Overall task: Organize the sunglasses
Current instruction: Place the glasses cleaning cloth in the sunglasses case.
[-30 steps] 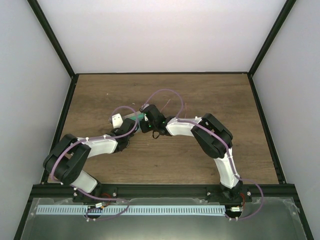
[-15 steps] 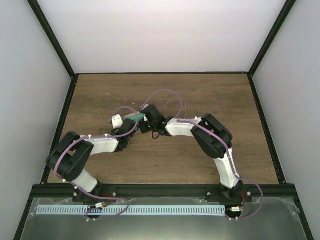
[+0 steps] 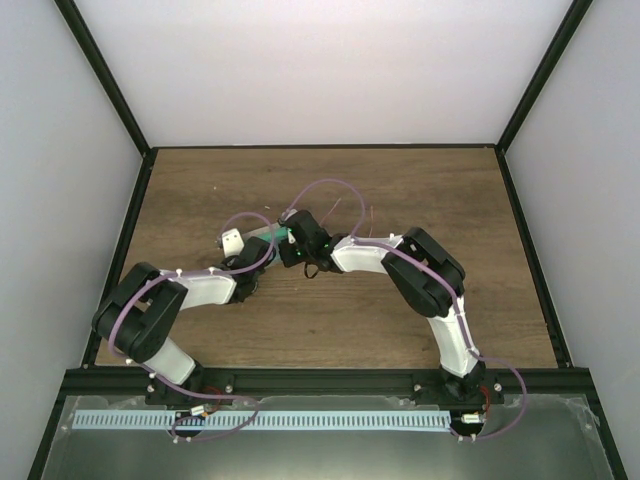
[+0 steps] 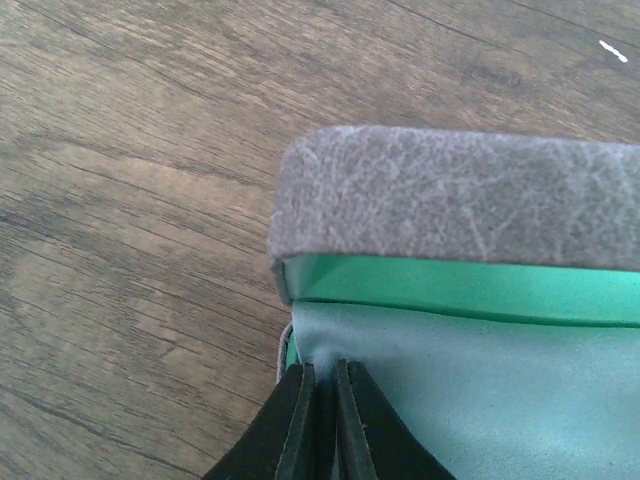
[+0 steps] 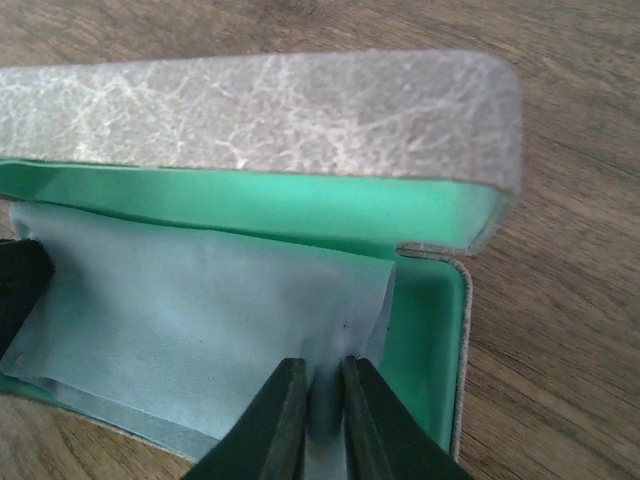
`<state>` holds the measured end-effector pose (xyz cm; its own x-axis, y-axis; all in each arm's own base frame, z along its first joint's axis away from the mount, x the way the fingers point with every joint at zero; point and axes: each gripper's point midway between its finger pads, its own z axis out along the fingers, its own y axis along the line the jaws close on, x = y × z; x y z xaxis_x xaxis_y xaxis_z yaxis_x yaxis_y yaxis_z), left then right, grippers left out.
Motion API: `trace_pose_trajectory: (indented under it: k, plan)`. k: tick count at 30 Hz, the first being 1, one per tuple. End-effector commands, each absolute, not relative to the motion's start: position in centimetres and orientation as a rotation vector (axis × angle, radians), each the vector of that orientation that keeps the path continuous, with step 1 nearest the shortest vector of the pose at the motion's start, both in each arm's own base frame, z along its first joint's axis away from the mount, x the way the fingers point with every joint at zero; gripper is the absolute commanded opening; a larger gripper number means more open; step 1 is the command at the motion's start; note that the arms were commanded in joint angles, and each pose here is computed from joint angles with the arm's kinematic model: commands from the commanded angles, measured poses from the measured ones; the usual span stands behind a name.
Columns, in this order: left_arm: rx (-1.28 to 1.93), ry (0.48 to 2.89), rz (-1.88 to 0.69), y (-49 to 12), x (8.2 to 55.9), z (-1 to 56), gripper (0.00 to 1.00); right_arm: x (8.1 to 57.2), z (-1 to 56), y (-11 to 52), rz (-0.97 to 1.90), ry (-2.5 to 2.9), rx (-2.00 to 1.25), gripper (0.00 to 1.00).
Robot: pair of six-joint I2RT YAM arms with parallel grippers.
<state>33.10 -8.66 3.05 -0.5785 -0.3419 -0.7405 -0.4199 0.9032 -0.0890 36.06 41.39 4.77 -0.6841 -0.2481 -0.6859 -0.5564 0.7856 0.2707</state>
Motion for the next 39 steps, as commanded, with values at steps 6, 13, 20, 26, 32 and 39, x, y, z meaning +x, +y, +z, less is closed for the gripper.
trace_pose_trajectory:
  k: [6,13,20,26,32,39]
  plan:
    - [-0.562,2.220,0.113,-8.3,33.0,3.3,0.26,37.0,6.5,41.7,0.614,2.282,-0.577,0.19]
    - [-0.562,2.203,0.050,-8.7,32.9,4.3,0.43,37.0,7.6,41.7,0.624,2.258,-0.572,0.20]
    - [-0.560,2.197,-0.008,-9.3,33.0,4.8,0.69,36.6,8.2,41.7,0.641,2.246,-0.577,0.21]
    - [-0.572,2.172,-0.059,-9.5,32.8,5.5,0.74,36.3,8.0,42.3,0.656,2.248,-0.592,0.20]
    - [-0.596,2.129,-0.071,-9.0,32.5,6.4,0.71,36.4,7.2,42.7,0.638,2.275,-0.607,0.22]
    - [-0.581,2.159,-0.071,-9.5,32.8,5.4,0.70,36.4,6.1,42.7,0.621,2.298,-0.611,0.33]
